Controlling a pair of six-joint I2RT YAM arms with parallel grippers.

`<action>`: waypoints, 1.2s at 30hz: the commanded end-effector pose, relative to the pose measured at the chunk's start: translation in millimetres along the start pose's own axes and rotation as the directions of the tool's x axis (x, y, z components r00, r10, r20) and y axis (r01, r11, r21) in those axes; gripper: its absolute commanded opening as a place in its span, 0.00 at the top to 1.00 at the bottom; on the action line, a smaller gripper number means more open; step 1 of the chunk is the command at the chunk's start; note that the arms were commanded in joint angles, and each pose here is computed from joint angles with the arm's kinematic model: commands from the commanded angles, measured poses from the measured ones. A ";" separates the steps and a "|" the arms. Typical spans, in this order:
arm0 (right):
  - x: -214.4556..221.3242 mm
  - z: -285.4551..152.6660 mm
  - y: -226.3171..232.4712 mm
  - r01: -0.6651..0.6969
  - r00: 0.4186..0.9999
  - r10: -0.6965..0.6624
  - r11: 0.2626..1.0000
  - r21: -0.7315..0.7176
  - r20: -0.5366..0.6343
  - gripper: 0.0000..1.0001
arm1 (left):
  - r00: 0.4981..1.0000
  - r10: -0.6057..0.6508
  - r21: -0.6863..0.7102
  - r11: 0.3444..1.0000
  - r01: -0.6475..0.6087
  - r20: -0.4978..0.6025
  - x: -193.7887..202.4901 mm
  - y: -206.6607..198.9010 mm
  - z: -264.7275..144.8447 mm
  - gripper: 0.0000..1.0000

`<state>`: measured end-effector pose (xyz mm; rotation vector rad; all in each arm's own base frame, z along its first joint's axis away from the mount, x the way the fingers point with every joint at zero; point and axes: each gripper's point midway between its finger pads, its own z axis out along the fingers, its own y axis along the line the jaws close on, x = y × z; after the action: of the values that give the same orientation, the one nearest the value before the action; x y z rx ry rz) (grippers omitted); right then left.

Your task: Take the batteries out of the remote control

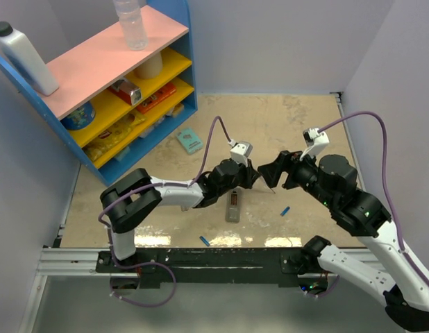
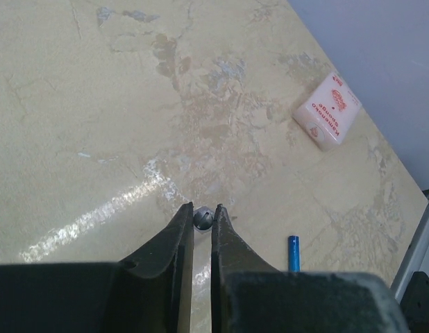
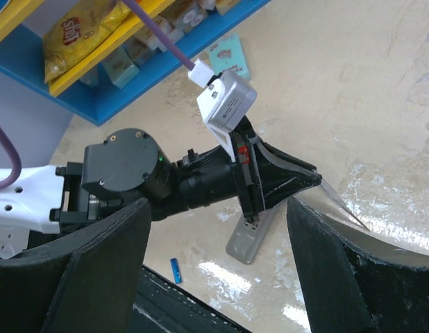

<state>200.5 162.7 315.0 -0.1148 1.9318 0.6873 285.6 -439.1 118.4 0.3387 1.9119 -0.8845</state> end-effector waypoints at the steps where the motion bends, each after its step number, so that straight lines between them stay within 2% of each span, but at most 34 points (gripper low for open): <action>1: -1.6 4.3 -1.5 -0.009 1.000 0.009 1.000 0.013 0.011 0.19 | 0.998 -0.028 0.083 0.996 0.033 -0.056 4.3 -6.4 17.4 0.85; 4: -2.1 3.9 -3.5 -0.007 1.000 0.007 1.000 0.023 0.014 0.19 | 0.997 -0.017 0.092 0.996 0.024 -0.073 12.0 -0.7 20.8 0.81; 12: -0.3 11.8 -3.6 -0.002 1.000 0.002 1.000 0.029 0.004 0.19 | 0.993 -0.022 0.110 0.993 0.035 -0.120 31.0 16.9 25.6 0.78; 21: 1.7 16.7 -5.5 0.004 1.000 -0.004 0.999 0.036 0.003 0.19 | 0.989 -0.036 0.101 0.994 0.050 -0.142 38.6 33.3 20.5 0.71; 26: -0.2 19.1 -3.3 -0.001 1.000 0.001 1.000 0.030 0.008 0.19 | 0.989 -0.039 0.104 0.993 0.055 -0.146 40.1 33.9 19.1 0.62; 32: 9.0 19.1 -9.0 -0.023 1.000 0.023 0.999 0.048 -0.006 0.19 | 0.992 -0.030 0.118 0.992 0.045 -0.123 27.2 27.9 12.8 0.57; 33: 11.7 18.9 -11.9 -0.030 0.999 0.031 0.998 0.061 -0.009 0.19 | 0.994 -0.028 0.128 0.991 0.041 -0.101 15.4 23.1 10.0 0.56; 36: 20.4 17.6 -23.4 -0.071 0.997 0.073 0.991 0.115 -0.011 0.19 | 0.998 -0.010 0.135 0.991 0.019 -0.063 -6.6 14.9 0.1 0.47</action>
<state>211.1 166.7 287.5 -0.0844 1.9967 0.6463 293.9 -429.4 59.2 0.4357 2.0541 -0.9911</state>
